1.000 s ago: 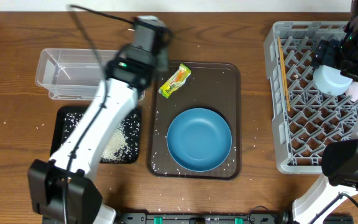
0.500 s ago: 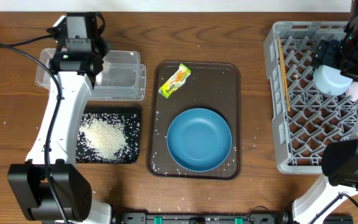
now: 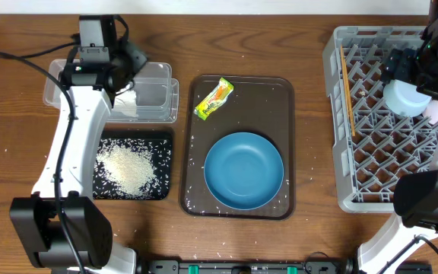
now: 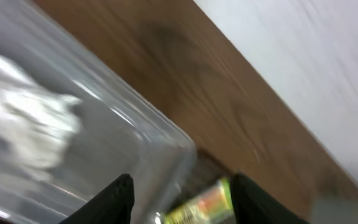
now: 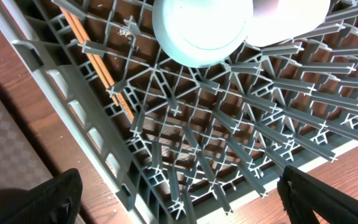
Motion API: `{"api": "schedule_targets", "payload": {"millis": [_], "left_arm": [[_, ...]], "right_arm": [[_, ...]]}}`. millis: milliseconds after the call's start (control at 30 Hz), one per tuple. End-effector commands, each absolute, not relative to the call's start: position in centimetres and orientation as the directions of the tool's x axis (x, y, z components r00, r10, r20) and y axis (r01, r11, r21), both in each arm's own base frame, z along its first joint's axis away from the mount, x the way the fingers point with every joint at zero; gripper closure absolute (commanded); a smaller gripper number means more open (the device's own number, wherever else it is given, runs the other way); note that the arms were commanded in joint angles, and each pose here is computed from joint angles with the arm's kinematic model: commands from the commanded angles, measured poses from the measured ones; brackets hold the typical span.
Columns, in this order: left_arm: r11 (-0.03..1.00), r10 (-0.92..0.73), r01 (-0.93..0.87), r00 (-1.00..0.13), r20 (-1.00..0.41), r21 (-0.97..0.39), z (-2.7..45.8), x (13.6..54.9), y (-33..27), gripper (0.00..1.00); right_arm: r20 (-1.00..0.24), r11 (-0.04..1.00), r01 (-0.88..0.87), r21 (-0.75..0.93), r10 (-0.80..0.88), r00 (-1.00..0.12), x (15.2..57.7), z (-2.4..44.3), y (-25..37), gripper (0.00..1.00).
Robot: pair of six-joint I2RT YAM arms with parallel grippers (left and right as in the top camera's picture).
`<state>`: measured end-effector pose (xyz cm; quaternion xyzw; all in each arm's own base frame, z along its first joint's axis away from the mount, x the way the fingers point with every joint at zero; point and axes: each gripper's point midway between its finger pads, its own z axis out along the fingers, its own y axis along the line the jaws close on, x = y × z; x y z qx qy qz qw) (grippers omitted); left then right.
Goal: Sort waste into correct bins and load items into the dishwasher rack
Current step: 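Carry the tissue left and drop it into the clear container, then reach the left gripper to the yellow snack wrapper and grasp it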
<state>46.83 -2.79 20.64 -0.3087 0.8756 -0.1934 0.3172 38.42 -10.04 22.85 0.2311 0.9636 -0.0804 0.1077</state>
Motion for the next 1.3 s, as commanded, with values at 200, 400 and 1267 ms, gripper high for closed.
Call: {"api": "schedule_targets", "payload": {"millis": [200, 400, 1267], "left_arm": [[0.903, 0.025, 0.274, -0.802, -0.596, -0.33, 18.7, 44.5, -15.9, 0.47], [0.963, 0.16, 0.254, -0.807, -0.568, -0.089, 12.9, 45.3, -17.8, 0.47], [0.924, 0.346, 0.383, -0.843, -0.412, -0.007, 1.0, 45.4, -19.5, 0.51]], "right_arm": [[-0.243, 0.874, 0.475, -0.103, 0.441, -0.864, 38.4, 22.8, -10.1, 0.01], [-0.242, 0.874, 0.474, -0.103, 0.44, -0.864, 38.4, 22.8, -10.1, 0.01], [-0.242, 0.874, 0.474, -0.103, 0.44, -0.864, 38.4, 22.8, -10.1, 0.01]]}}
